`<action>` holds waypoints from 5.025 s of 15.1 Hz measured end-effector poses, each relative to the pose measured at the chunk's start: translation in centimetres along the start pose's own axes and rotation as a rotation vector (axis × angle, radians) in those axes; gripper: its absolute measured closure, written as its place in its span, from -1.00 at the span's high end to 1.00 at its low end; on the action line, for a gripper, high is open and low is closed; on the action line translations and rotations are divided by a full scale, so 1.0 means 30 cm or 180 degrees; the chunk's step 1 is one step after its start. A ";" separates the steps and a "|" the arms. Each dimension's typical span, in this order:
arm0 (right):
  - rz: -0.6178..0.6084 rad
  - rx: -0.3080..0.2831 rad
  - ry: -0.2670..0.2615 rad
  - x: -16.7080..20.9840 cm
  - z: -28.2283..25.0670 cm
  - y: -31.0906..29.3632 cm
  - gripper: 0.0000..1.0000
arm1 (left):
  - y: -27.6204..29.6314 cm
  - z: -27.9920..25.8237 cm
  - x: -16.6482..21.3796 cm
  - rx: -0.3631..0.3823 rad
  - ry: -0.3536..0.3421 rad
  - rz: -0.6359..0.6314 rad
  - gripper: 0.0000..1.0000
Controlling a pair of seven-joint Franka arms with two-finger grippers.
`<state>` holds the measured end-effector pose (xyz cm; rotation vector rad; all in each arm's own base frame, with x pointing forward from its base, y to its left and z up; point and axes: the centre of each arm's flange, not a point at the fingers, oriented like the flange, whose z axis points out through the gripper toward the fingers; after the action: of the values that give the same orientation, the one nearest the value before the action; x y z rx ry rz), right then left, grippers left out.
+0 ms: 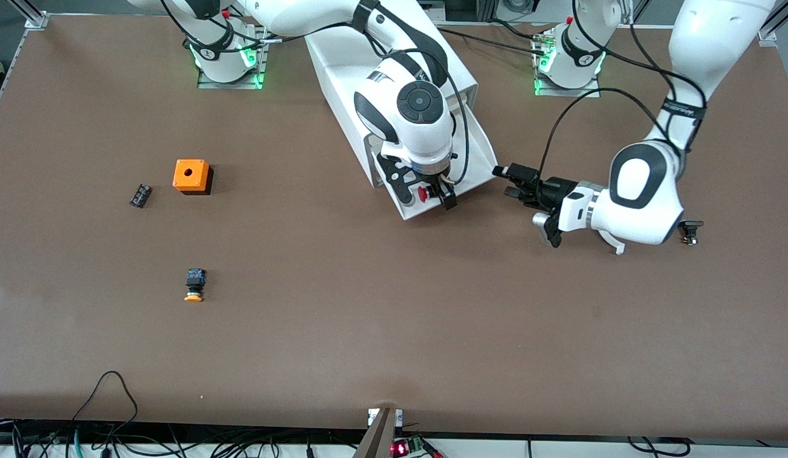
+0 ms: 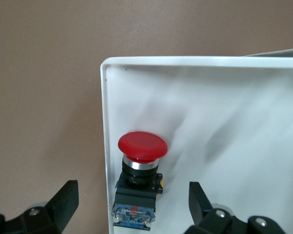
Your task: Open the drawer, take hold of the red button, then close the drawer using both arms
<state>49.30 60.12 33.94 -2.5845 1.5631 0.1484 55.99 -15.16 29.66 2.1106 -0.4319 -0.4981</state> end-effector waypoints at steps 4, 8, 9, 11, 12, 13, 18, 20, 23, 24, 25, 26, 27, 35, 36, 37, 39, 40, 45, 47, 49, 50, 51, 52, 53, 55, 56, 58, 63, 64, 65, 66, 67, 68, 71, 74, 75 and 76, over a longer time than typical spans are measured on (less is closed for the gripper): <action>-0.0025 0.0017 0.0030 -0.025 0.045 0.008 0.76 | 0.161 -0.140 0.012 0.0476 -0.0261 -0.0435 1.00; -0.0048 0.0078 0.0078 -0.028 0.042 0.002 -0.10 | 0.272 -0.202 0.018 0.0870 -0.0364 -0.0829 1.00; -0.0044 0.0068 0.0088 -0.025 0.040 0.002 -0.16 | 0.299 -0.210 0.020 0.0987 -0.0375 -0.0891 1.00; -0.0035 0.0055 0.0103 -0.017 0.038 -0.001 -0.16 | 0.353 -0.223 0.027 0.1298 -0.0376 -0.0955 1.00; -0.0027 0.0045 0.0113 -0.011 0.030 -0.004 -0.16 | 0.378 -0.230 0.030 0.1473 -0.0368 -0.0962 1.00; -0.0016 0.0042 0.0118 -0.004 0.013 -0.010 -0.16 | 0.403 -0.239 0.034 0.1653 -0.0353 -0.0942 1.00; 0.0125 0.0136 0.0093 0.121 -0.146 -0.087 -0.16 | 0.477 -0.321 0.031 0.2465 -0.0283 -0.0861 1.00; 0.0020 0.0134 0.0049 0.197 -0.217 -0.112 -0.16 | 0.493 -0.370 0.028 0.2742 -0.0230 -0.0845 1.00; -0.0458 0.0025 -0.0046 0.341 -0.336 -0.125 -0.16 | 0.526 -0.386 0.038 0.2916 -0.0166 -0.0783 1.00; -0.0667 -0.0020 -0.0063 0.400 -0.370 -0.127 -0.16 | 0.536 -0.383 0.044 0.2937 -0.0127 -0.0796 1.00; -0.0898 -0.0071 -0.0074 0.466 -0.402 -0.127 -0.16 | 0.543 -0.379 0.054 0.2950 -0.0020 -0.0872 1.00; -0.1134 -0.0133 -0.0083 0.533 -0.425 -0.125 -0.16 | 0.547 -0.379 0.068 0.2954 0.0144 -0.0998 1.00; -0.1377 -0.0201 -0.0097 0.600 -0.444 -0.122 -0.16 | 0.546 -0.376 0.084 0.2946 0.0317 -0.1159 1.00; -0.3186 -0.0524 -0.0452 1.279 -0.496 -0.051 -0.16 | 0.477 -0.039 0.235 0.2772 0.1214 -0.2112 1.00; -0.3340 -0.0526 -0.0506 1.367 -0.482 -0.034 -0.16 | 0.465 0.006 0.245 0.2731 0.1311 -0.2186 1.00; -0.3476 -0.0524 -0.0559 1.450 -0.460 -0.014 -0.16 | 0.456 0.049 0.252 0.2692 0.1396 -0.2253 1.00; -0.3725 -0.0486 -0.0630 1.600 -0.387 0.024 -0.16 | 0.447 0.145 0.261 0.2628 0.1527 -0.2347 1.00; -0.3825 -0.0464 -0.0647 1.653 -0.341 0.039 -0.16 | 0.443 0.192 0.263 0.2599 0.1581 -0.2382 1.00; -0.4029 -0.0375 -0.0587 1.776 -0.093 0.098 -0.16 | 0.402 0.387 0.247 0.2472 0.1761 -0.2597 1.00; -0.4007 -0.0352 -0.0538 1.801 -0.019 0.118 -0.16 | 0.412 0.441 0.238 0.2494 0.1731 -0.2601 1.00; -0.3967 -0.0339 -0.0505 1.828 0.038 0.135 -0.16 | 0.416 0.474 0.231 0.2519 0.1697 -0.2588 1.00; -0.3946 -0.0331 -0.0487 1.842 0.066 0.143 -0.16 | 0.415 0.481 0.229 0.2525 0.1688 -0.2588 1.00; -0.3925 -0.0324 -0.0470 1.856 0.096 0.150 -0.16 | 0.415 0.483 0.228 0.2527 0.1686 -0.2590 1.00; -0.3905 -0.0320 -0.0459 1.870 0.129 0.159 -0.16 | 0.413 0.484 0.227 0.2529 0.1684 -0.2592 1.00; -0.3885 -0.0321 -0.0454 1.880 0.159 0.167 -0.16 | 0.412 0.485 0.227 0.2530 0.1684 -0.2596 1.00; -0.3836 -0.0337 -0.0468 1.890 0.210 0.178 -0.16 | 0.410 0.498 0.222 0.2539 0.1674 -0.2615 1.00; -0.3812 -0.0339 -0.0466 1.891 0.224 0.179 -0.16 | 0.410 0.516 0.217 0.2553 0.1657 -0.2619 1.00; -0.3770 -0.0335 -0.0453 1.890 0.229 0.177 -0.15 | 0.410 0.562 0.203 0.2584 0.1630 -0.2663 1.00; -0.3750 -0.0295 -0.0377 1.889 0.187 0.159 0.55 | 0.442 0.649 0.168 0.2689 0.1525 -0.2656 1.00; -0.3761 -0.0285 -0.0331 1.891 0.158 0.152 0.73 | 0.457 0.668 0.158 0.2707 0.1494 -0.2639 1.00; -0.3776 -0.0288 -0.0271 1.894 0.118 0.146 0.91 | 0.473 0.687 0.150 0.2714 0.1471 -0.2623 1.00; -0.3786 -0.0305 -0.0209 1.898 0.065 0.143 1.00 | 0.489 0.707 0.142 0.2715 0.1456 -0.2620 1.00; -0.3784 -0.0331 -0.0168 1.897 0.009 0.143 1.00 | 0.502 0.726 0.133 0.2720 0.1440 -0.2616 1.00; -0.3787 -0.0377 -0.0124 1.894 -0.045 0.145 1.00 | 0.513 0.746 0.123 0.2725 0.1427 -0.2623 1.00; -0.3678 -0.0607 0.0020 1.863 -0.202 0.156 1.00 | 0.540 0.805 0.093 0.2736 0.1377 -0.2612 1.00; -0.3585 -0.0649 0.0049 1.803 -0.336 0.164 1.00 | 0.564 0.847 0.072 0.2740 0.1338 -0.2596 1.00; -0.3558 -0.0648 0.0055 1.785 -0.390 0.171 1.00 | 0.571 0.864 0.062 0.2746 0.1315 -0.2578 1.00; -0.3539 -0.0644 0.0066 1.770 -0.451 0.182 1.00 | 0.579 0.882 0.053 0.2752 0.1294 -0.2567 1.00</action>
<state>69.33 9.11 39.38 -3.1598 -0.0561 0.1629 42.08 -43.63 30.22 3.1191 0.5884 -0.3180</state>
